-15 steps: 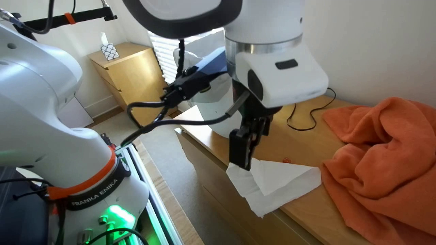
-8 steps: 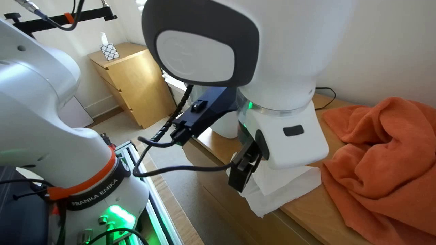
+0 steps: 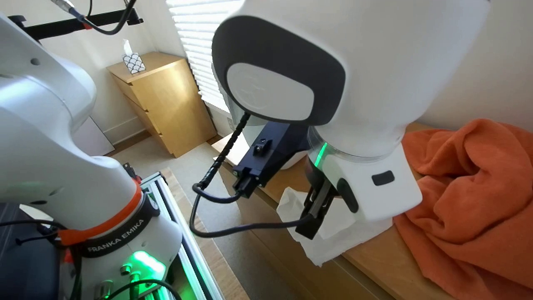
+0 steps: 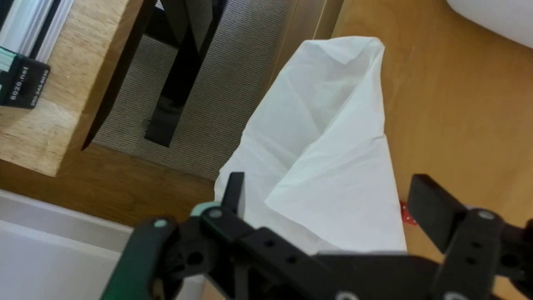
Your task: Put the white napkin in the bin
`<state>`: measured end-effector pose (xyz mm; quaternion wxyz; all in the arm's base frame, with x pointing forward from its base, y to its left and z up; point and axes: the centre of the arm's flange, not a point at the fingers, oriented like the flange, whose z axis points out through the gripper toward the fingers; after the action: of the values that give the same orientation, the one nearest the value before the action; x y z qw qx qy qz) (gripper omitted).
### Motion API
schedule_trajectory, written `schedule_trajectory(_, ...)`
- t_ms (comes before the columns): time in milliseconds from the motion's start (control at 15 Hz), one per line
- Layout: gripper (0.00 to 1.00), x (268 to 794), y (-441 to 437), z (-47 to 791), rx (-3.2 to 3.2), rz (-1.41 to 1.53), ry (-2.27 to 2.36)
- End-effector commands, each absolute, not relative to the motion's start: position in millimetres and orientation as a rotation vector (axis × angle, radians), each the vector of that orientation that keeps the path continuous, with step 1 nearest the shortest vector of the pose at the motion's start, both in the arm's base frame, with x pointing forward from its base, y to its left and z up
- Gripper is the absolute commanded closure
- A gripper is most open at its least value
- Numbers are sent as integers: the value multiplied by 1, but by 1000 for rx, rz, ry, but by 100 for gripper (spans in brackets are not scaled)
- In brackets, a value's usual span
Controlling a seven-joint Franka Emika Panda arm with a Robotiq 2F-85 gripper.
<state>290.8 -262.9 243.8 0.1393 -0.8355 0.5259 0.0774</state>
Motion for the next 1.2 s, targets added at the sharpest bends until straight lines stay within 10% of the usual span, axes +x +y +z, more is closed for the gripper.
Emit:
schedule_trajectory(0,0,291,-263,247,-2420,218,1537)
schedule_trajectory(933,0,335,-255,187,-2378,564,1510)
schedule_trajectory(1133,29,340,-253,177,-2408,575,1482)
